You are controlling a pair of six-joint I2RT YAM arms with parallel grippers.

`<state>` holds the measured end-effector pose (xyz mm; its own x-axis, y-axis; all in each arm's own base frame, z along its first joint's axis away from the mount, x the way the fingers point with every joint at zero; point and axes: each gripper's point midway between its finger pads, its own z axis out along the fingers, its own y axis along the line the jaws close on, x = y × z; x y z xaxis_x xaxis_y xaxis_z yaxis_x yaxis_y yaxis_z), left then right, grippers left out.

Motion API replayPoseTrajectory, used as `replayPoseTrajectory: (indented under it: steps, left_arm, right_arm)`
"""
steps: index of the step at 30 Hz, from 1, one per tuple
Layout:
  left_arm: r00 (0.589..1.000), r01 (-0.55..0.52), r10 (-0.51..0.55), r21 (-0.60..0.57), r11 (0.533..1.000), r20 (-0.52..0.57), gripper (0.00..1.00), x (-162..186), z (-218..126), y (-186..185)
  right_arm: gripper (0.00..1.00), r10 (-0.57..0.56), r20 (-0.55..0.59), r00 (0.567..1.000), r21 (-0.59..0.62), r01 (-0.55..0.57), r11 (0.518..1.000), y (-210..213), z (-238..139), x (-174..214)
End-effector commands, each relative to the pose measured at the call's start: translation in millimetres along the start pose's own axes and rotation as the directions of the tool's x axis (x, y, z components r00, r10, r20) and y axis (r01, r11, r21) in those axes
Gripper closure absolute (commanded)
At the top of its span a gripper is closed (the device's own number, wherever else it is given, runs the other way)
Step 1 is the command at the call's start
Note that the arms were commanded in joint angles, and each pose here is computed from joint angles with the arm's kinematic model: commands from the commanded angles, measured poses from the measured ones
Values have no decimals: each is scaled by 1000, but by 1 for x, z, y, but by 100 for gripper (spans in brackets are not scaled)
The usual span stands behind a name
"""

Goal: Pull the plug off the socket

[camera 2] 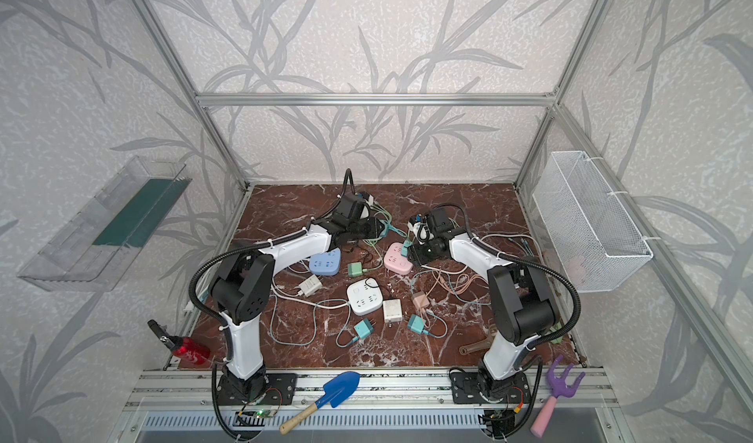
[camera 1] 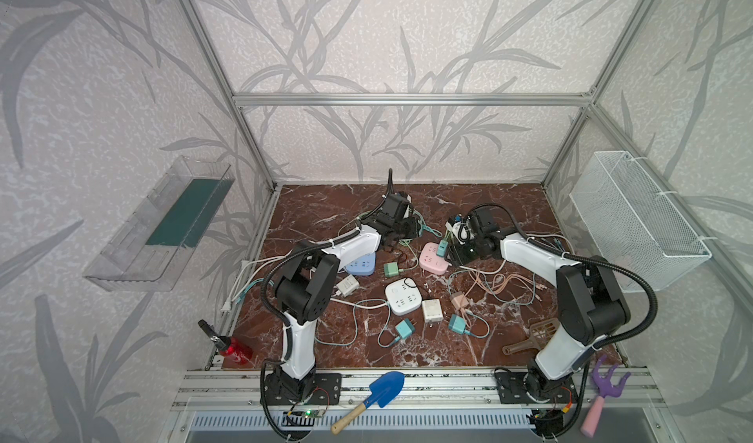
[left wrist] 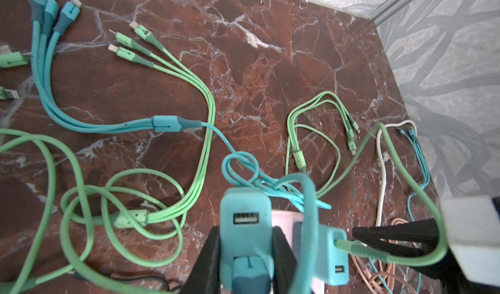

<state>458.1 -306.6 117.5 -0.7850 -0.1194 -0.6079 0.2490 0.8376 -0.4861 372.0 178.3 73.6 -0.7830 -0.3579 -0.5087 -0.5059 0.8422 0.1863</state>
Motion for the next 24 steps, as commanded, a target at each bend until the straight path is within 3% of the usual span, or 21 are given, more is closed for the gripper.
replayPoseTrajectory:
  steps: [1, 11, 24]
  left_arm:
    - [999, 31, -32, 56, 998, 12, 88, -8, 12, -4]
    - [997, 77, -74, 76, 994, -37, 87, 4, 35, 5]
    - [981, 125, -118, 36, 992, -151, 73, 37, 39, 24]
  right_arm:
    - [32, -32, 37, 999, -8, 33, 999, 2, -9, -6]
    - [32, -98, 75, 992, -25, 100, 995, 7, -12, -10]
    - [31, -278, 136, 951, 27, 277, 961, 1, -6, -26]
